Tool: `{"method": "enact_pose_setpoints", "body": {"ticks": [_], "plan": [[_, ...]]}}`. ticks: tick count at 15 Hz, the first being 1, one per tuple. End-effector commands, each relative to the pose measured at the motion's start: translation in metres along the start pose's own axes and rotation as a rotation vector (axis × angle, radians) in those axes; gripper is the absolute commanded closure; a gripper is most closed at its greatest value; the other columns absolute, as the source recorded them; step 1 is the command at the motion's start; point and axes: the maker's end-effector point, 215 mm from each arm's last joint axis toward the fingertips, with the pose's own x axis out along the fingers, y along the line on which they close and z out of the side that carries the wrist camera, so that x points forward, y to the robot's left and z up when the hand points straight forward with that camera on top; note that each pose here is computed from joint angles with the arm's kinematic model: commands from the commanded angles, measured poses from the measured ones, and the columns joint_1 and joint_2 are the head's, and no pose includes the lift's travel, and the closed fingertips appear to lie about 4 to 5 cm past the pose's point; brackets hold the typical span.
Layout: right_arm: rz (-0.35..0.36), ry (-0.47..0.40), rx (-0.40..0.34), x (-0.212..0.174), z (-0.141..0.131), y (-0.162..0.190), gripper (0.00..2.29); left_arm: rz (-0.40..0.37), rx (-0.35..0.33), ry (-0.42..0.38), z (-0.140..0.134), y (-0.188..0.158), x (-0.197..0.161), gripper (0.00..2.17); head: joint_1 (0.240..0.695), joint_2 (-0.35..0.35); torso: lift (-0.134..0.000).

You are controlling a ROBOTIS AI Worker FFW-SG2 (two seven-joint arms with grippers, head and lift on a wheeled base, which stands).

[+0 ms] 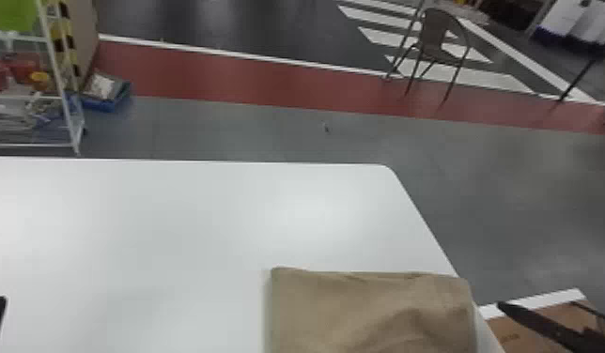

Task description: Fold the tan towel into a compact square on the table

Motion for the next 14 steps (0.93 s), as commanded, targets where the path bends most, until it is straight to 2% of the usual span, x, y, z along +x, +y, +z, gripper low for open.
{"method": "enact_pose_setpoints", "body": {"ticks": [1,5,7,11,14], "plan": [[0.061,0.017,0.012,0.017,-0.017,0.015,0.22,-0.028,0.062,-0.106,0.022,-0.015,0.002,0.04,0.695,-0.35,-0.123],[0.127,0.048,0.005,0.031,-0.035,0.042,0.41,-0.072,0.135,-0.166,0.035,-0.038,0.017,0.05,0.695,-0.35,-0.123],[0.131,0.07,0.04,0.026,-0.038,0.051,0.41,-0.1,0.155,-0.167,0.035,-0.055,0.023,0.13,0.695,-0.35,-0.123],[0.112,0.078,0.04,0.023,-0.039,0.048,0.41,-0.169,0.193,-0.165,0.03,-0.09,0.03,0.13,0.695,-0.35,-0.123],[0.095,0.124,0.045,0.033,-0.052,0.046,0.4,-0.16,0.198,-0.19,0.038,-0.085,0.028,0.13,0.695,-0.35,-0.123]]}}
